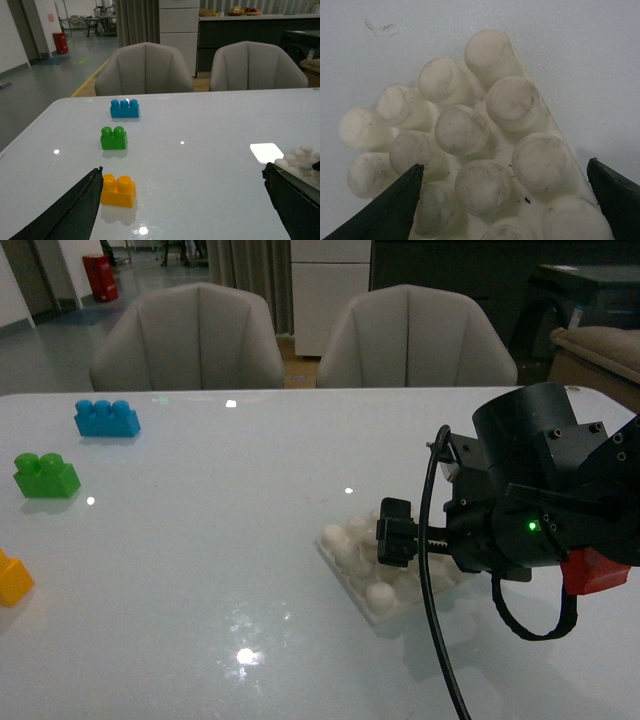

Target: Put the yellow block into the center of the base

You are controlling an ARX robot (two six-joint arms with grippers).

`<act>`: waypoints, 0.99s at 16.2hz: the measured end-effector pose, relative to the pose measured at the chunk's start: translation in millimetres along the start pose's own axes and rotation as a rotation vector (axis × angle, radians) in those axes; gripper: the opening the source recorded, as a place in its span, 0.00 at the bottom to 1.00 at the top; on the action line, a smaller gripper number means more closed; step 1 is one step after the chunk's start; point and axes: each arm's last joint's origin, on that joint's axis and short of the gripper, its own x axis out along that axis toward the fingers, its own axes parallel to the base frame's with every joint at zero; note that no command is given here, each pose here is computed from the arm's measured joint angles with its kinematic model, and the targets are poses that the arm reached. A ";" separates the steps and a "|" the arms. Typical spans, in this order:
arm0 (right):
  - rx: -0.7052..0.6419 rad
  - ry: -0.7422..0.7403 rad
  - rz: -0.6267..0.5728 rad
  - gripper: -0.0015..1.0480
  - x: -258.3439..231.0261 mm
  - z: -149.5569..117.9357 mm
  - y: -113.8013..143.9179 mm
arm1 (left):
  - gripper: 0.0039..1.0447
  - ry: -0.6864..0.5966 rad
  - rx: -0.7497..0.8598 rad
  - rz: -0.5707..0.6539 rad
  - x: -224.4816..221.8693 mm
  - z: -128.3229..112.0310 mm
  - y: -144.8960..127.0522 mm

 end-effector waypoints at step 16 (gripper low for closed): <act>0.070 0.069 0.124 0.94 9.3 -18.2 71.0 | 0.94 0.000 0.000 0.000 0.0 0.0 0.0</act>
